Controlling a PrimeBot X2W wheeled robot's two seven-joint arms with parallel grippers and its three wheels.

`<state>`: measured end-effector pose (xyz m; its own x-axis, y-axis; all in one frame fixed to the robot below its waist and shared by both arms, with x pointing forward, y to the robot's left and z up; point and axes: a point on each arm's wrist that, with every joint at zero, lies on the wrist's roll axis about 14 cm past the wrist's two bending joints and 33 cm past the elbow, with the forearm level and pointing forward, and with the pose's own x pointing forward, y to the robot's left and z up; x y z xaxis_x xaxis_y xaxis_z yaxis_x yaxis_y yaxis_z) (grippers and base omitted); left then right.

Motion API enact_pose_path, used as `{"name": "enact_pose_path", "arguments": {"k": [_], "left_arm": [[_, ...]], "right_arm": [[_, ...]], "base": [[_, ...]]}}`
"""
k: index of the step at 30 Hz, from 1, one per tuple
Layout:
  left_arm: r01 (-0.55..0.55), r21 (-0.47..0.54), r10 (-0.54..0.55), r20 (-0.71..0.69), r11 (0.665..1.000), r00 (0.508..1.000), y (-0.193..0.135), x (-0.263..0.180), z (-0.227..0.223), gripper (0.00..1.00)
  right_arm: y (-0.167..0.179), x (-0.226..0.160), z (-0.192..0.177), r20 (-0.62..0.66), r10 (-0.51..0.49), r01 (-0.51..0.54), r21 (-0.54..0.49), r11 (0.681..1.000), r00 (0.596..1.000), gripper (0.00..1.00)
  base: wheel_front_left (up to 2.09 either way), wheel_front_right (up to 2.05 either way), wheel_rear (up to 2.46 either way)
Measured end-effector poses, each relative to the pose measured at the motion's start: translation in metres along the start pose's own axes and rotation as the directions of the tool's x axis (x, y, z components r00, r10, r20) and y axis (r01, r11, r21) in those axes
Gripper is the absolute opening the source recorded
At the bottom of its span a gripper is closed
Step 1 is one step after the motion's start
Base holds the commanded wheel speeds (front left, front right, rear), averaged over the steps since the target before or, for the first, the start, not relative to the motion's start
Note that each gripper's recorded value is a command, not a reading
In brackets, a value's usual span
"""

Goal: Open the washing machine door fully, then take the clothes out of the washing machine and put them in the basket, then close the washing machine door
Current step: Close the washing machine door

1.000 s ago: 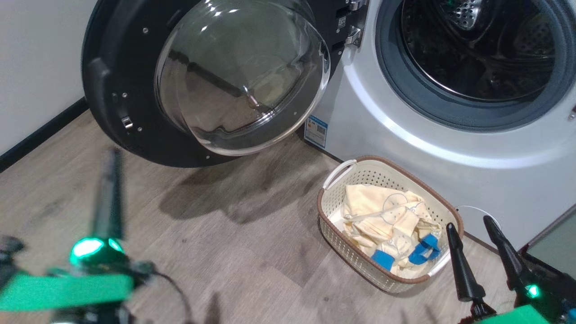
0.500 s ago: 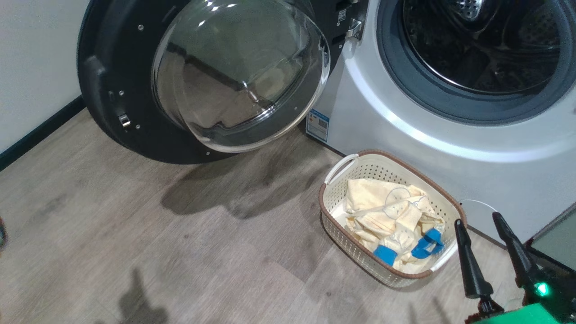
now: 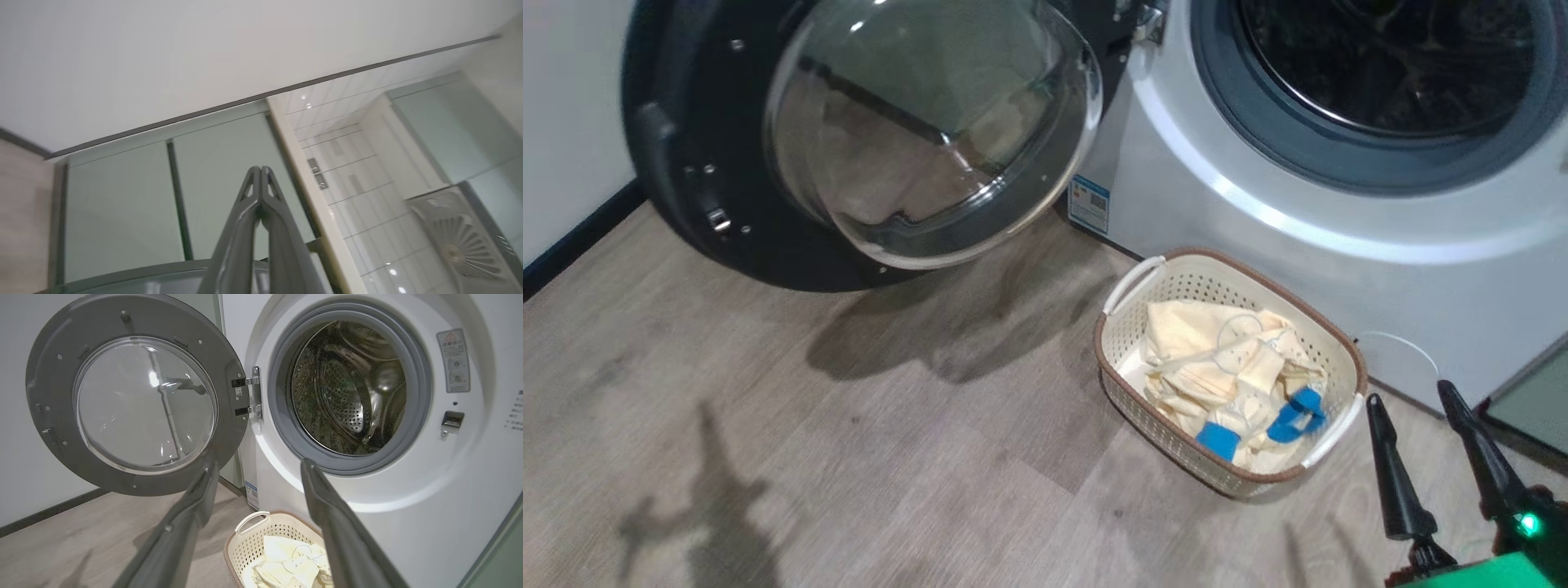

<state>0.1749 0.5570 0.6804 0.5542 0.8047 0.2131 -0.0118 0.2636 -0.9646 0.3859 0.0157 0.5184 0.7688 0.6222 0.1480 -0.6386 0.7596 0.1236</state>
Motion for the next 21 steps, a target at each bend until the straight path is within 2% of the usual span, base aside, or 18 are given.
{"name": "enact_pose_path", "arguments": {"k": [5, 12, 21], "left_arm": [[-0.1, 0.013, 0.101, -0.065, 0.995, 0.993, 0.026, 0.016, -0.019, 0.0], [-0.198, 0.095, 0.212, -0.173, 0.976, 0.962, 0.054, 0.032, -0.059, 0.0], [-0.211, 0.227, 0.278, -0.325, 0.951, 0.904, 0.072, 0.046, -0.123, 0.0]], "right_arm": [[-0.013, -0.004, -0.006, -0.017, -0.022, 0.022, -0.008, 1.0, 1.0, 1.0], [-0.03, -0.008, -0.017, -0.042, -0.049, 0.049, -0.016, 0.999, 0.998, 1.0], [-0.052, -0.004, -0.028, -0.052, -0.087, 0.086, -0.016, 0.996, 0.995, 1.0]], "base": [[0.0, 0.0, 0.0], [0.0, 0.0, 0.0], [0.0, 0.0, 0.0]]}}
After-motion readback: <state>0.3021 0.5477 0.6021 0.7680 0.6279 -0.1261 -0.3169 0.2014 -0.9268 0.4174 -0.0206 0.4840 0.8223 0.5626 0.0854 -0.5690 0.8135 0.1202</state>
